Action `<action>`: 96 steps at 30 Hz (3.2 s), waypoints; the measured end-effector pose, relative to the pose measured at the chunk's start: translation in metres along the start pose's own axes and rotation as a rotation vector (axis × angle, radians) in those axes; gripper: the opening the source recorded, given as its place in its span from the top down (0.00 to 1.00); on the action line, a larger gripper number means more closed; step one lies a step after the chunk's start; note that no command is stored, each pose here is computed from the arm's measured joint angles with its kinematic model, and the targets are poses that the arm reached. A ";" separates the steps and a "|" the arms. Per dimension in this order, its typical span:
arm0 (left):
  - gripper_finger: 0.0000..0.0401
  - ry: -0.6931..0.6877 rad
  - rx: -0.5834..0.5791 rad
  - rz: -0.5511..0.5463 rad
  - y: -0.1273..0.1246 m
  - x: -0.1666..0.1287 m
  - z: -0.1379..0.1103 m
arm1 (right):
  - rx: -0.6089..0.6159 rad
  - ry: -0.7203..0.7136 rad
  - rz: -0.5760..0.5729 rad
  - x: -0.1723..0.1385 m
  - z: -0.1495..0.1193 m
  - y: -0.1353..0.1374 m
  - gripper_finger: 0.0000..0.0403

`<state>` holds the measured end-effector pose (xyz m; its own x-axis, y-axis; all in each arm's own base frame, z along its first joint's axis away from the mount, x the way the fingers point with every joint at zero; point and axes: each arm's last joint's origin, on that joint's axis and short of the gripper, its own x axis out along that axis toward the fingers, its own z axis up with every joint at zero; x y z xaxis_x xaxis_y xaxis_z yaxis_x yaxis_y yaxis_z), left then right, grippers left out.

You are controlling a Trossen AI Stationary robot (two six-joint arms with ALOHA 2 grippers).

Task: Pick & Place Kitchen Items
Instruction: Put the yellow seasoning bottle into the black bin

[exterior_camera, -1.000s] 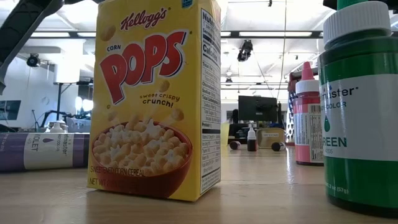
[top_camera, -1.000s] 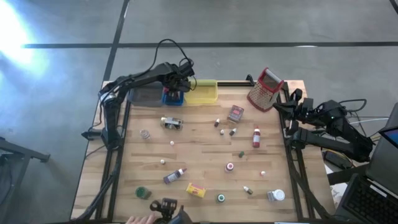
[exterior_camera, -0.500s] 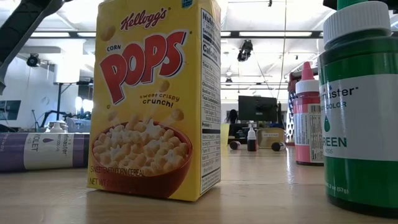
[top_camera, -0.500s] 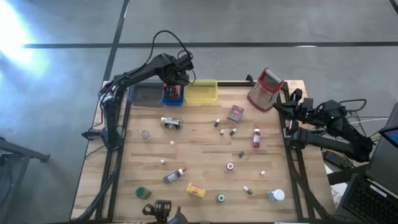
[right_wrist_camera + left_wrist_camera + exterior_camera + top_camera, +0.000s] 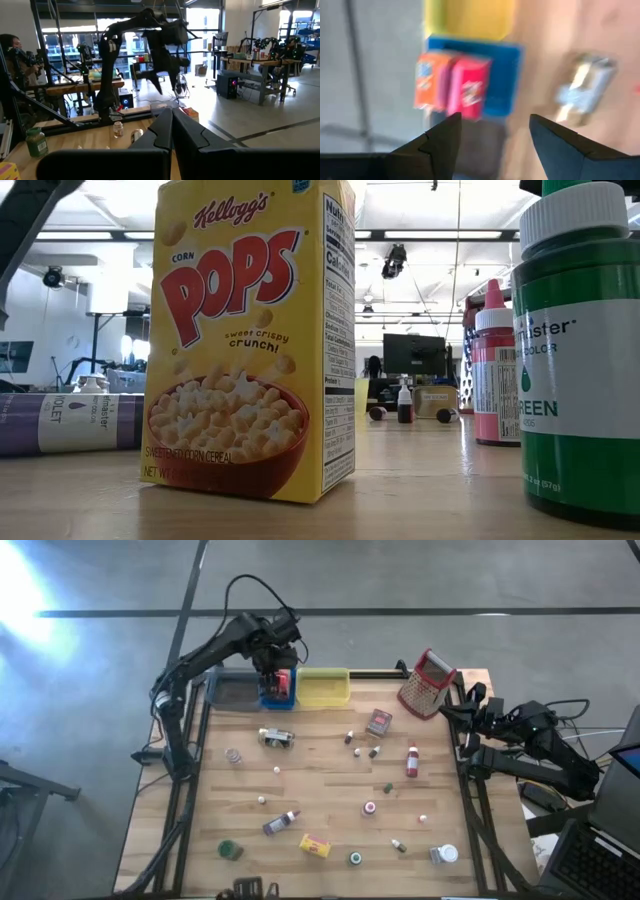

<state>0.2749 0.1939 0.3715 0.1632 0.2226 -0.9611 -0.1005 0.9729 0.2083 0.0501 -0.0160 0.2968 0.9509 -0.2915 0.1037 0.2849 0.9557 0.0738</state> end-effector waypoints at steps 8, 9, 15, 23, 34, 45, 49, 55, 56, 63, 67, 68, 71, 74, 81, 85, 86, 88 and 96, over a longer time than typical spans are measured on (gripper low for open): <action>0.41 -0.289 0.009 -0.276 -0.018 -0.041 -0.014 | -0.001 0.000 0.000 0.000 0.000 0.000 0.98; 0.41 -0.320 0.013 -0.301 -0.021 -0.047 -0.016 | 0.000 0.000 0.000 0.000 0.000 0.000 0.98; 0.41 -0.437 0.057 -0.346 -0.038 -0.077 -0.032 | -0.001 0.000 0.000 0.000 0.000 0.000 0.98; 0.41 -0.545 0.096 -0.313 -0.062 -0.090 -0.061 | 0.000 0.000 0.000 0.000 0.000 0.000 0.98; 0.41 -0.478 0.060 -0.354 -0.087 -0.022 -0.093 | -0.001 0.000 0.000 0.000 0.000 0.000 0.98; 0.41 -0.365 0.088 -0.392 -0.099 0.045 -0.103 | -0.001 0.000 0.000 0.000 0.000 0.000 0.98; 0.41 -0.377 0.124 -0.359 -0.100 0.057 -0.103 | -0.001 0.000 0.000 0.000 0.000 0.000 0.98; 0.41 -0.395 0.178 -0.322 -0.102 0.073 -0.104 | 0.000 0.000 0.000 0.000 0.000 0.000 0.98; 0.41 -0.398 0.179 -0.305 -0.102 0.076 -0.104 | 0.000 0.000 0.000 0.000 0.000 0.000 0.98; 0.41 -0.369 0.185 -0.289 -0.106 0.093 -0.110 | -0.001 0.000 0.000 0.000 0.000 0.000 0.98; 0.41 -0.326 0.191 -0.222 -0.107 0.102 -0.114 | -0.001 0.000 0.000 0.000 0.000 0.000 0.98; 0.41 -0.310 0.190 -0.200 -0.106 0.103 -0.114 | -0.001 0.000 0.000 0.000 0.000 0.000 0.98; 0.41 -0.274 0.185 -0.148 -0.105 0.106 -0.116 | -0.001 0.000 0.000 0.000 0.000 0.000 0.98; 0.41 -0.273 0.181 -0.146 -0.106 0.108 -0.117 | 0.000 0.000 0.000 0.000 0.000 0.000 0.98; 0.41 -0.298 0.182 -0.126 -0.107 0.116 -0.117 | -0.001 0.000 0.000 0.000 0.000 0.000 0.98; 0.41 -0.298 0.179 -0.126 -0.108 0.120 -0.119 | -0.001 0.000 0.000 0.000 0.000 0.000 0.98; 0.41 -0.302 0.179 -0.124 -0.108 0.121 -0.119 | -0.001 0.000 0.000 0.000 0.000 0.000 0.98; 0.41 -0.307 0.174 -0.121 -0.109 0.123 -0.119 | 0.000 0.000 0.000 0.000 0.000 0.000 0.98; 0.41 -0.344 0.121 -0.105 -0.112 0.138 -0.122 | 0.000 0.000 0.000 0.000 0.000 0.000 0.98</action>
<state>0.1886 0.1078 0.1934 0.4883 0.1089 -0.8658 0.0481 0.9873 0.1513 0.0501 -0.0160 0.2968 0.9509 -0.2916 0.1037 0.2851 0.9557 0.0737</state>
